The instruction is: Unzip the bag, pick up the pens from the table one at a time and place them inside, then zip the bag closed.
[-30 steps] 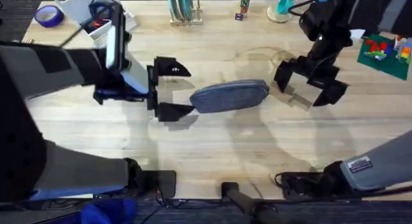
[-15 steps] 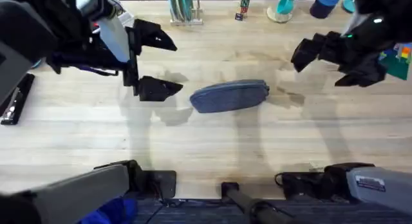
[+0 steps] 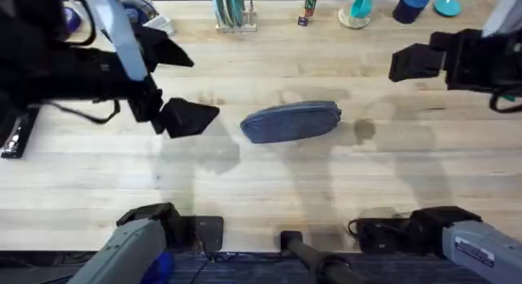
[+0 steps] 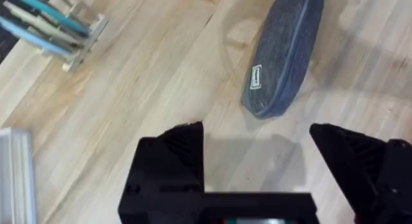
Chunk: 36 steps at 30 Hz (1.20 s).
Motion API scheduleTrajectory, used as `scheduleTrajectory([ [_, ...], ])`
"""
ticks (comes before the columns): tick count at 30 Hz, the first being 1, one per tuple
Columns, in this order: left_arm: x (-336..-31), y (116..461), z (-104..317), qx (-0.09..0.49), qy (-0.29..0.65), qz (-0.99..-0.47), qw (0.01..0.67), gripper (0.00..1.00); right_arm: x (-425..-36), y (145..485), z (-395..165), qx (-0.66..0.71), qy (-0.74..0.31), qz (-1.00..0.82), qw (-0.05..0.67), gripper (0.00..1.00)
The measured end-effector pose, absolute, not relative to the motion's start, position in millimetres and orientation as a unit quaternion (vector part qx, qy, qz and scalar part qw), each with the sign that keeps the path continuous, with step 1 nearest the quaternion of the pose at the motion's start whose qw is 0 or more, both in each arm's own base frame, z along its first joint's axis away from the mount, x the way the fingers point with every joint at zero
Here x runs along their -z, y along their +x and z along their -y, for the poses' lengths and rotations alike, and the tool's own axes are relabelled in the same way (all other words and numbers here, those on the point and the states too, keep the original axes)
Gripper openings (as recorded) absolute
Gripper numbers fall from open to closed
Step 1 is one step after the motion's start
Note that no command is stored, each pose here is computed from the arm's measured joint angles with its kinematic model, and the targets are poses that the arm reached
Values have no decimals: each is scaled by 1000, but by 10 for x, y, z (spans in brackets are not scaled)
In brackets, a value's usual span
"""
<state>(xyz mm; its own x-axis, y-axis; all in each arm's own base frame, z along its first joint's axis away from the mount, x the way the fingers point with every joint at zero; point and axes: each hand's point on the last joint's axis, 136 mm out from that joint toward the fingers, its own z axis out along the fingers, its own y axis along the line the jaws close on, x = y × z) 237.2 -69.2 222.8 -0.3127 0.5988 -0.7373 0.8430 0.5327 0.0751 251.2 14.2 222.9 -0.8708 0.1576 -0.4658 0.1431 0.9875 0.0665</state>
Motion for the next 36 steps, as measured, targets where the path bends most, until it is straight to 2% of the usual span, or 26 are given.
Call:
scheduleTrajectory([
  [11,-2329,1960,720,162,418,-820,356,995,-2581,2194,-265,-35,-37,-949,312,997],
  [19,-2337,1949,731,176,391,-832,351,994,-2690,2014,-303,-39,-77,-938,335,997],
  [36,-2347,1947,745,183,385,-833,352,995,-2672,1968,-306,-39,-84,-940,329,997],
])
